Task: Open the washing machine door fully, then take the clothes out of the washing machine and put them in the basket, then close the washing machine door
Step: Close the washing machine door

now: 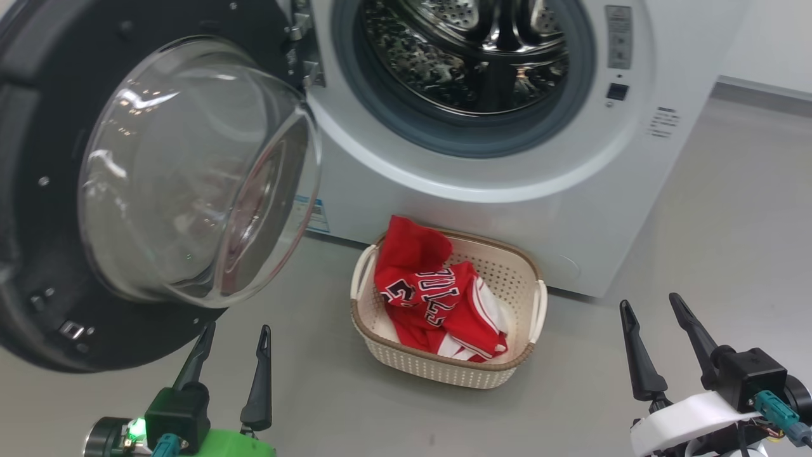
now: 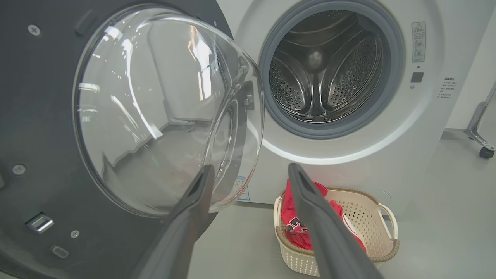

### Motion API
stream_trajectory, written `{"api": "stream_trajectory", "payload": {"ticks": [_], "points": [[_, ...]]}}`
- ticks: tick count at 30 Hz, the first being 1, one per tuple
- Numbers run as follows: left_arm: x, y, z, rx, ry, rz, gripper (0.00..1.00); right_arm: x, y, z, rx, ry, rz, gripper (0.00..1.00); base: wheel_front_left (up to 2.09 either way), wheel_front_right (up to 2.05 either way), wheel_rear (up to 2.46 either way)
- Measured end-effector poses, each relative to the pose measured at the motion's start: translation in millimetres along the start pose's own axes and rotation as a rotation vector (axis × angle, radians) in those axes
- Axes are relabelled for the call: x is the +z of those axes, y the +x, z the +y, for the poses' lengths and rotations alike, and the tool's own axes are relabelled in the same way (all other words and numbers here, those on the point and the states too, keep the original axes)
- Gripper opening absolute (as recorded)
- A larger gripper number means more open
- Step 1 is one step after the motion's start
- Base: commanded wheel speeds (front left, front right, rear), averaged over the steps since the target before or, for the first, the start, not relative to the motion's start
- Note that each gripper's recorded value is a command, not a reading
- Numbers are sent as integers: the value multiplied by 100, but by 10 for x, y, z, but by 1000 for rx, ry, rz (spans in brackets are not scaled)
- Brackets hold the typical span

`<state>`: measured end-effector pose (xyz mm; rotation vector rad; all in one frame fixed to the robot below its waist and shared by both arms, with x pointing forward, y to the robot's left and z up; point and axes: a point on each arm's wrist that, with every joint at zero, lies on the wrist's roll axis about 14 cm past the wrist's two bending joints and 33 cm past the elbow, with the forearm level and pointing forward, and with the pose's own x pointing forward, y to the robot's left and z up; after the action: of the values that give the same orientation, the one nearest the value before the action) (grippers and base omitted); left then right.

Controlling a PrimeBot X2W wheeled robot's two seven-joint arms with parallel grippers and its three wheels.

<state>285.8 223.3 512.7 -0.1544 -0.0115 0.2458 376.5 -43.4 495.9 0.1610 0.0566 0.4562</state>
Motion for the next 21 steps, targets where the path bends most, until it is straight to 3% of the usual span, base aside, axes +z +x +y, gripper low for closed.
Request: {"api": "stream_trajectory", "payload": {"ticks": [16,21], "points": [[114,-328,579,206,11,-40,100,-116,267,635,212,12,42,100,0,0,0],[125,-361,631,227,14,-43,100,-166,278,692,231,15,61,100,0,0,0]]}}
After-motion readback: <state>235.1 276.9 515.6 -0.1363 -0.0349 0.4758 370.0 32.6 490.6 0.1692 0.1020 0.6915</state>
